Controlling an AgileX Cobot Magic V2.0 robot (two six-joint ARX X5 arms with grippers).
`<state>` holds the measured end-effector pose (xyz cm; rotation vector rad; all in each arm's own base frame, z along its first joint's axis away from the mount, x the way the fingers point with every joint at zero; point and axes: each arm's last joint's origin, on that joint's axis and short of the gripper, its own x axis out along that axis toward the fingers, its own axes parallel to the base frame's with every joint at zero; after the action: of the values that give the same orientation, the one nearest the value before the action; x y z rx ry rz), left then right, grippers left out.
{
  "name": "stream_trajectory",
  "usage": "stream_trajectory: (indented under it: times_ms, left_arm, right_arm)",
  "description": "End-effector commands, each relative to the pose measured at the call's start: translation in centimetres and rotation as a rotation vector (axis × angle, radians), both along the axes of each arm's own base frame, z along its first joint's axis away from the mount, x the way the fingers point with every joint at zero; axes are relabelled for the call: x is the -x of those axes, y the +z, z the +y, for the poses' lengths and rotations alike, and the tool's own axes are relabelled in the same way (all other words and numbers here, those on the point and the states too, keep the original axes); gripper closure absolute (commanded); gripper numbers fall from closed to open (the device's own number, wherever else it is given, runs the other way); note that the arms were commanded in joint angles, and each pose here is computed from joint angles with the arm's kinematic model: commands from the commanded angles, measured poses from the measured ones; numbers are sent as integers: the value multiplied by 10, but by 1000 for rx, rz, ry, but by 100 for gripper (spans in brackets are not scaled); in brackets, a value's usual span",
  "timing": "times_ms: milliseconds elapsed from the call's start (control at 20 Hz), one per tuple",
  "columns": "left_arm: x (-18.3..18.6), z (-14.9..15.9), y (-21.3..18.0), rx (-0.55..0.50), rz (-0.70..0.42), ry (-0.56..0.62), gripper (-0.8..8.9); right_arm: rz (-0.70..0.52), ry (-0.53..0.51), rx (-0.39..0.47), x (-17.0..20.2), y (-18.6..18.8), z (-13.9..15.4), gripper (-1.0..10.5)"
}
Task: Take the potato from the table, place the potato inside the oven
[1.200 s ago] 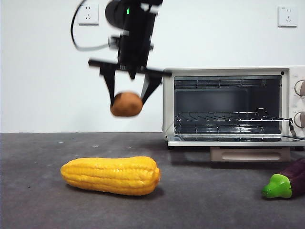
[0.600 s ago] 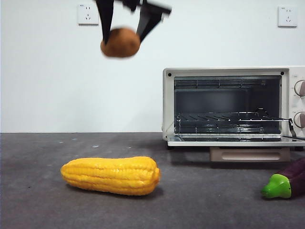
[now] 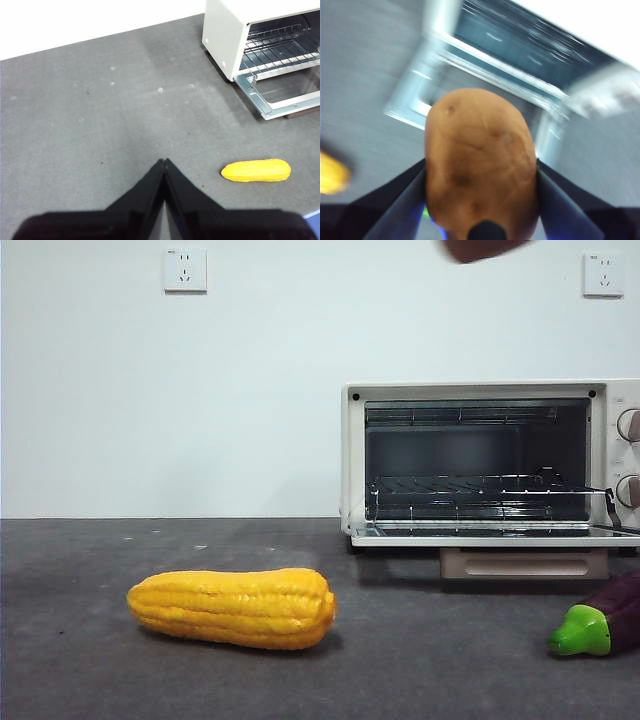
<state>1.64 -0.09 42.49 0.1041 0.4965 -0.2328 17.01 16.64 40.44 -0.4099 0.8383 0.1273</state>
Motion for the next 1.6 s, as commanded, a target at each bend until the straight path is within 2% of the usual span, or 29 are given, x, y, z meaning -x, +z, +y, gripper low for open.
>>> stream_trajectory:
  times_ms: [50,300,500,650,850,1050,1300,1450,1600]
  left_arm:
    - [-2,-1,0,0,1,9,820]
    - [-10,-6,-1,-21,26,5,820]
    - [-20,-11,-1,-39,56,4,820]
    - [-23,-13,-1,-44,65,5,820]
    - [-24,-12,-1,-63,57,36,820]
    - [-24,-12,-1,-79,52,48,820]
    - [-24,-12,-1,-85,51,44,820]
    - [-24,-12,-1,-84,51,44,820]
    - [-24,-12,-1,-83,51,45,820]
  right_arm:
    - [-39,-30,-85,12,-25,-13,854]
    - [-109,-116,-252,25,-93,-33,855]
    - [-91,-91,-416,11,-143,-33,856]
    - [-154,-94,-526,-1,-156,-35,856]
    - [-234,-113,-612,-25,-154,-44,856]
    - [-227,-145,-595,-47,-170,-46,855]
    - [-277,-182,-618,-78,-186,-43,855]
    - [-273,-215,-593,-99,-191,-44,855]
    - [-279,-194,-558,-120,-189,-38,855]
